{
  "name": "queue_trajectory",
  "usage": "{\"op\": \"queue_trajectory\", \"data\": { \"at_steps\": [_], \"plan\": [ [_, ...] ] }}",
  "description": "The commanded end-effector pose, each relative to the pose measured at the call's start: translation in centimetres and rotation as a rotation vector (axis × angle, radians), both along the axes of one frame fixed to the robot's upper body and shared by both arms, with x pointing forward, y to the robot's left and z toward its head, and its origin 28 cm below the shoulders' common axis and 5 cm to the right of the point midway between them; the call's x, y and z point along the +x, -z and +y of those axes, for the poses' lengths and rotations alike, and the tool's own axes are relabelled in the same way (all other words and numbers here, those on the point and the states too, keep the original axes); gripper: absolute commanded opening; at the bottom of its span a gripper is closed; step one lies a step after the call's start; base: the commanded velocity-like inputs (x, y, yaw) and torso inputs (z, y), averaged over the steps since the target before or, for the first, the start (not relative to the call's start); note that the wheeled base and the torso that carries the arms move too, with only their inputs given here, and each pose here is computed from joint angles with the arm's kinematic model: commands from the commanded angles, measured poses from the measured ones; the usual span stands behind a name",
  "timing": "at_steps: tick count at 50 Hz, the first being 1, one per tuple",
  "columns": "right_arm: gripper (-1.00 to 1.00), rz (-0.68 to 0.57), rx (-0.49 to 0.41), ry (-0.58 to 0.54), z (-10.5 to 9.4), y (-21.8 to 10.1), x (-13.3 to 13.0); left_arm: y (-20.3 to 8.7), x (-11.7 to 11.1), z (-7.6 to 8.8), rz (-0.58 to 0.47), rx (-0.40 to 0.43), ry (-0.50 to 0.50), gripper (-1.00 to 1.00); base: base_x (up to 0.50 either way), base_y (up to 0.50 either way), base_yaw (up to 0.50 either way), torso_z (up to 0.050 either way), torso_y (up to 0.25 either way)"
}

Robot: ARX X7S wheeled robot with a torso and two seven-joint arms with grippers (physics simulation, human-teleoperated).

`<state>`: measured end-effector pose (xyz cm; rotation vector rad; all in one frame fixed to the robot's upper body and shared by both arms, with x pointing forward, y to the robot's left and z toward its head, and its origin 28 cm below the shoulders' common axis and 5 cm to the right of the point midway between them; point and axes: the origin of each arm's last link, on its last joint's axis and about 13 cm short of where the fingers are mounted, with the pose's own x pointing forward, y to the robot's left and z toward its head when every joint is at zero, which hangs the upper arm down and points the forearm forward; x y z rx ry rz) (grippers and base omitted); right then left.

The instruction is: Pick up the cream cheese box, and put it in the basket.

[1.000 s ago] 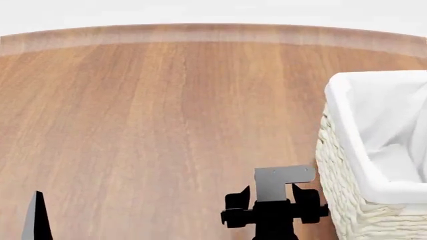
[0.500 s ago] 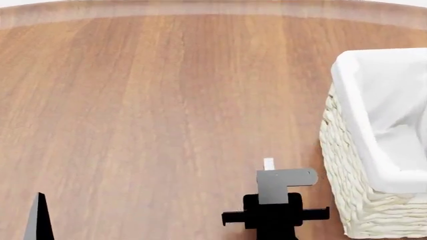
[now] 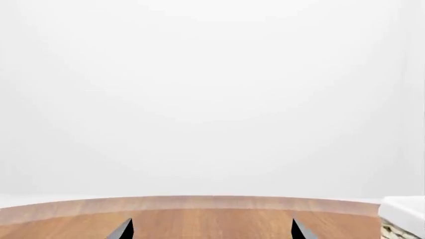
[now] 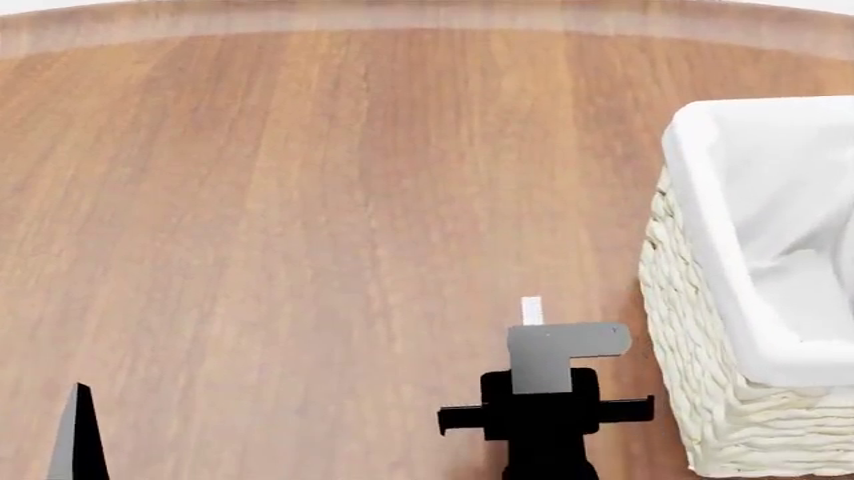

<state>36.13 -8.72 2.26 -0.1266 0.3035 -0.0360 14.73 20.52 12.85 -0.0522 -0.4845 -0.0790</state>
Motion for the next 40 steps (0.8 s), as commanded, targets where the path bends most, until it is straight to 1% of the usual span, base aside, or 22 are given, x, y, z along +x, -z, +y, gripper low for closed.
{"op": "queue_trajectory", "data": {
  "at_steps": [1,6,10,16,20,24,31,40],
  "plan": [
    [-1.00,-0.121,-0.025,-0.044,0.7,-2.4,1.5,0.1,0.1,0.0,0.013,0.003,0.007,1.00,0.00,0.00,0.00,0.000,0.135],
    [-1.00,-0.170,-0.016,-0.065,1.1,-3.8,2.0,0.1,0.2,0.0,0.016,0.003,0.006,1.00,0.00,0.00,0.00,0.000,0.250],
    [-1.00,-0.233,0.001,-0.081,1.4,-6.1,1.5,0.1,0.1,0.0,0.005,0.001,0.003,1.00,-0.01,0.00,0.00,0.000,0.246],
    [-1.00,-0.306,0.016,-0.089,1.3,-9.1,1.0,0.1,0.0,0.0,0.002,0.009,0.001,1.00,0.00,0.00,0.00,0.000,0.011],
    [-1.00,-0.384,0.015,-0.103,1.4,-12.1,0.1,0.0,0.0,0.0,0.012,0.006,0.010,1.00,0.00,0.00,0.00,0.000,0.028],
    [-1.00,-0.441,0.000,-0.115,1.6,-14.1,-0.7,0.0,0.0,0.0,0.013,0.004,0.011,1.00,-0.01,0.00,0.00,0.000,0.250],
    [-1.00,-0.522,0.000,-0.133,1.8,-17.4,-2.1,0.0,0.0,0.0,0.014,0.006,0.012,1.00,-0.01,0.00,0.00,0.000,0.250],
    [-1.00,-0.592,-0.013,-0.152,1.9,-20.2,-3.4,0.0,0.0,-0.1,0.016,0.005,0.013,1.00,0.00,0.00,0.00,0.000,0.250]
  ]
}}
